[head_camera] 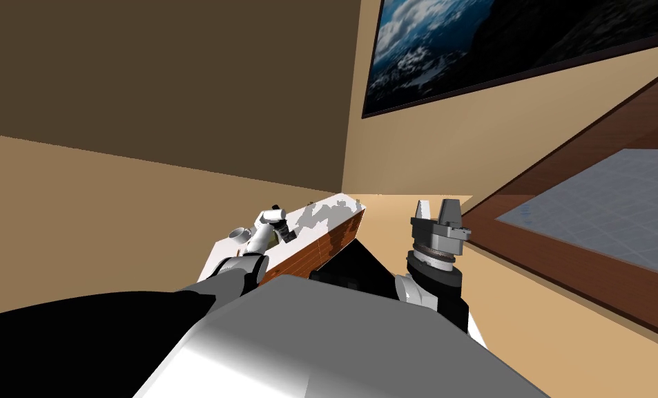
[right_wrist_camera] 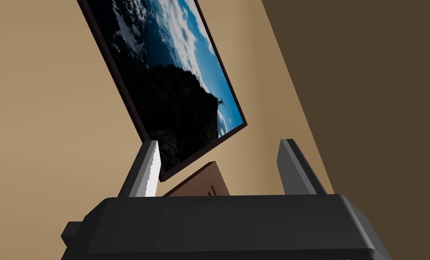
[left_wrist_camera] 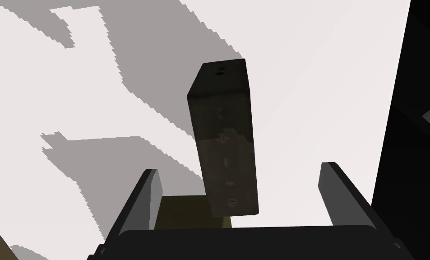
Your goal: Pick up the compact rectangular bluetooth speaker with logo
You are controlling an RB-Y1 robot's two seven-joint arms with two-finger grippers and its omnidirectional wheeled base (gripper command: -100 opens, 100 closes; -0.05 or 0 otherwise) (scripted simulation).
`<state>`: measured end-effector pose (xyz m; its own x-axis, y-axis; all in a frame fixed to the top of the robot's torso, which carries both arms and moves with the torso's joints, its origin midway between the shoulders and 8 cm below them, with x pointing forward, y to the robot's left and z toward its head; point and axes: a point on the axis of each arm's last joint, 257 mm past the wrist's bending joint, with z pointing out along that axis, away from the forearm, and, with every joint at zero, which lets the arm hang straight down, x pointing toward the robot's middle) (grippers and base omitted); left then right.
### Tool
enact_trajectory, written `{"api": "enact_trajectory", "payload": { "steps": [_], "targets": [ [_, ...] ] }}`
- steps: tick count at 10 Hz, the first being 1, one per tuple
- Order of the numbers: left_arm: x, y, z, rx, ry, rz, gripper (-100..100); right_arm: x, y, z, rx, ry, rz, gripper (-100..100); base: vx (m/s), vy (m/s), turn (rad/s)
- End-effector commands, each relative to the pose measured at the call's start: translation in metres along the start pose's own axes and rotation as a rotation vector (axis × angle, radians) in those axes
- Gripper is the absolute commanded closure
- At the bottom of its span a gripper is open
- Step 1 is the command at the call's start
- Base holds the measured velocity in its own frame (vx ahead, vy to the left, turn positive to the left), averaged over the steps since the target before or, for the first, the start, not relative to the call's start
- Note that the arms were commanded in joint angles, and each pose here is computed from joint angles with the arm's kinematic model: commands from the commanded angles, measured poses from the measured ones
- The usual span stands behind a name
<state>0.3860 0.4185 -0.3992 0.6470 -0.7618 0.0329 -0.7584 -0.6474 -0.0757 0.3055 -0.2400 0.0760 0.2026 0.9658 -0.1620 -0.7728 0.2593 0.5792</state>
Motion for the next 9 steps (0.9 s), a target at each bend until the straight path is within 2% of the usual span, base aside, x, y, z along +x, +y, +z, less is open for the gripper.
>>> {"api": "enact_trajectory", "payload": {
  "steps": [1,2,3,6,7,8,9],
  "targets": [
    [0.000,0.000,0.000,0.000,0.000,0.000,-100,0.000,0.000,0.000,0.000,0.000,0.000,0,-0.007,0.001,-0.013],
    [-0.001,0.001,0.000,-0.004,-0.001,-0.001,0,0.000,0.000,0.000,0.000,0.000,0.000,0,0.000,0.000,0.000],
    [-0.001,0.003,0.010,-0.003,-0.001,0.001,-100,0.000,0.000,0.000,0.000,0.000,0.000,0,0.004,-0.004,0.012],
    [-0.002,0.008,0.024,-0.003,0.000,0.003,-100,0.000,0.000,0.000,0.000,0.000,0.000,0,0.004,-0.005,0.014],
    [-0.002,0.008,0.021,-0.004,-0.001,0.002,-100,0.000,0.000,0.000,0.000,0.000,0.000,0,0.000,0.000,0.000],
    [-0.002,0.007,0.021,-0.003,0.000,0.003,100,0.000,0.000,0.000,0.000,0.000,0.000,0,0.000,0.000,0.000],
    [-0.002,0.007,0.021,-0.002,0.000,0.003,100,0.000,0.000,0.000,0.000,0.000,0.000,0,0.000,0.000,0.000]
  ]
}}
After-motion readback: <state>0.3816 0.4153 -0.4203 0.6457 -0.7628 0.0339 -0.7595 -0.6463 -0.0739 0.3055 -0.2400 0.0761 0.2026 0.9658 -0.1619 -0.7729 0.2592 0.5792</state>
